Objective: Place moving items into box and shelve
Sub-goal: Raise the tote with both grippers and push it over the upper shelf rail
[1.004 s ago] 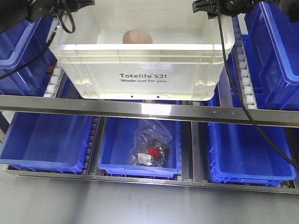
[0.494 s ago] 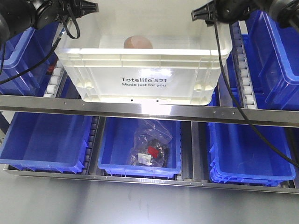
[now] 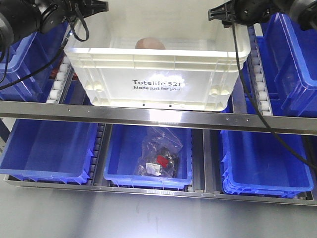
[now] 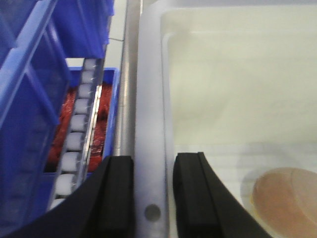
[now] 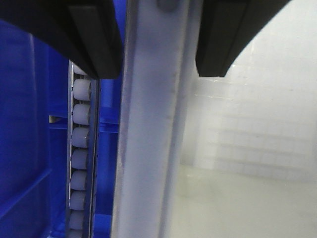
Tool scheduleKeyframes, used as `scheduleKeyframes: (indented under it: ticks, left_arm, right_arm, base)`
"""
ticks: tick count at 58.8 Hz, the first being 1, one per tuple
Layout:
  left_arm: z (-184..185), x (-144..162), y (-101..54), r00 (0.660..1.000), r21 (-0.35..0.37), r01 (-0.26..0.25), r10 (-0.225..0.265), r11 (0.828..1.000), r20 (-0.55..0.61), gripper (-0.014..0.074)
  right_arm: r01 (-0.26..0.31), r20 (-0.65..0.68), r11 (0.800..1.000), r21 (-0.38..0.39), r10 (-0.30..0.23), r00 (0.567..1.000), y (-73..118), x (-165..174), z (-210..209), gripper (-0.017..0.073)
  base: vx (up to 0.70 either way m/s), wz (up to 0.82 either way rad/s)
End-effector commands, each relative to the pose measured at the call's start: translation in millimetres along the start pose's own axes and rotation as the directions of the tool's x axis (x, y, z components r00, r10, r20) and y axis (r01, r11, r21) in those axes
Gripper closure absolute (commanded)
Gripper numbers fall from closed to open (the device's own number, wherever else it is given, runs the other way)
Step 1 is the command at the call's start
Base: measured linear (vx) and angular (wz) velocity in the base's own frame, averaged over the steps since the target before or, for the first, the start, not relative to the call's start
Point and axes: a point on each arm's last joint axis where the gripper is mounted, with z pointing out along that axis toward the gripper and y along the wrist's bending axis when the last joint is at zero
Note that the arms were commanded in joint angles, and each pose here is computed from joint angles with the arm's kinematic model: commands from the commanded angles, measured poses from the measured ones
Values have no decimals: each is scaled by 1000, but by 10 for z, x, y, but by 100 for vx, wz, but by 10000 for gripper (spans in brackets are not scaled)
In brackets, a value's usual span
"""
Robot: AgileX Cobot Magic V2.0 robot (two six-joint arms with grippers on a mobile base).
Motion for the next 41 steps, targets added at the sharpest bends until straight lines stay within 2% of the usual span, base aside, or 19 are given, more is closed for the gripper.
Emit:
scheduleKeyframes:
  ticks: [1, 19, 41]
  left_arm:
    - [-403, -546, -107, 971, 93, -31, 8, 995, 238, 591]
    - [-404, -570, -103, 965, 91, -59, 34, 994, 261, 591]
    - [-200, -410, -117, 976, 87, -62, 42, 994, 215, 591]
  right_arm:
    - [-51, 267, 999, -1, 49, 963, -202, -379, -470, 564]
    - [-77, 302, 995, -64, 93, 949, -162, -414, -464, 564]
    - [-68, 251, 996, -54, 80, 965, -122, -332, -232, 563]
  base:
    - [0, 0]
    - [0, 0]
    - [0, 0]
